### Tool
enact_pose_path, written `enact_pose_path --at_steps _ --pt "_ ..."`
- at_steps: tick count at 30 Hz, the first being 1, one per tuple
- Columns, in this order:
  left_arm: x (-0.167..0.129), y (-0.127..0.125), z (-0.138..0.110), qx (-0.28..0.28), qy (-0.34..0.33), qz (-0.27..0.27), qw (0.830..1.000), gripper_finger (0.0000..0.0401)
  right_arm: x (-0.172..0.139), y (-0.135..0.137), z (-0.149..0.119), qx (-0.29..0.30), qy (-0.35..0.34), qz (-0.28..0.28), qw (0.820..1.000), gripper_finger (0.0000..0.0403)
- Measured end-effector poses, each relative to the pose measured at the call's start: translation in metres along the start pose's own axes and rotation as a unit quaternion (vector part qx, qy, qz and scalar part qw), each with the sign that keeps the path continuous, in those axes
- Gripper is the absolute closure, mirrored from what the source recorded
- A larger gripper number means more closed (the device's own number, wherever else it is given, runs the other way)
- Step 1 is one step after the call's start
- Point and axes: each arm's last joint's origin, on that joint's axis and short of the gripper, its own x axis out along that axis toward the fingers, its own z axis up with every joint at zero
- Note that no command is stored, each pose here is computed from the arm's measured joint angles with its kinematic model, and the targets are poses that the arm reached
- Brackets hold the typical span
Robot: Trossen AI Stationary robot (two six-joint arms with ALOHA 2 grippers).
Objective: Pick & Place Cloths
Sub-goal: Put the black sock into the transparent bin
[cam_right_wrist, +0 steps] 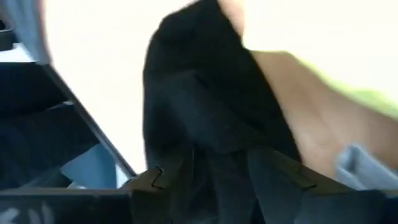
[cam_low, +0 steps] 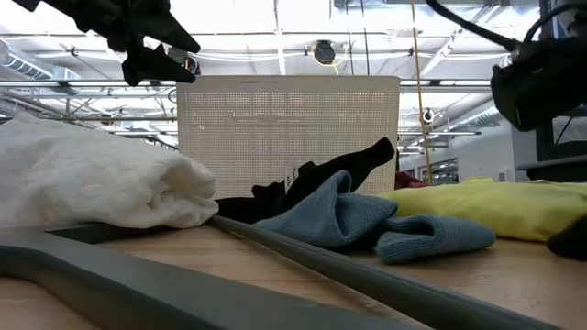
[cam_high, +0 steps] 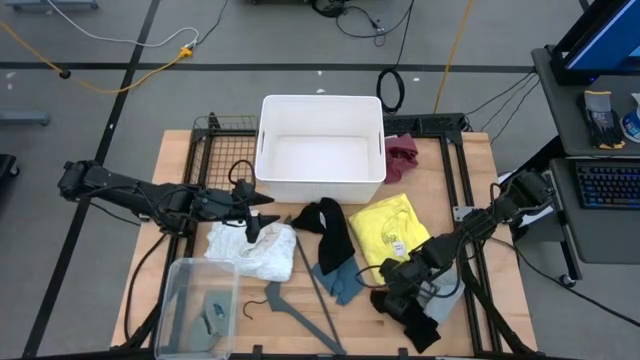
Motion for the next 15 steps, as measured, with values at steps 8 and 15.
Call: enact_pose_path --at_steps 8,15 --pt "0.0 0.0 0.0 0.0 0.0 0.0 1.0 0.0107 0.006 -0.018 -0.002 0.016 0.007 -0.032 0.999 0.0291" --pt "0.0 0.0 0.0 0.0 0.0 0.0 1.0 0.0107 0.01 -0.029 -0.003 0.045 0.009 -0.043 0.998 0.0319"
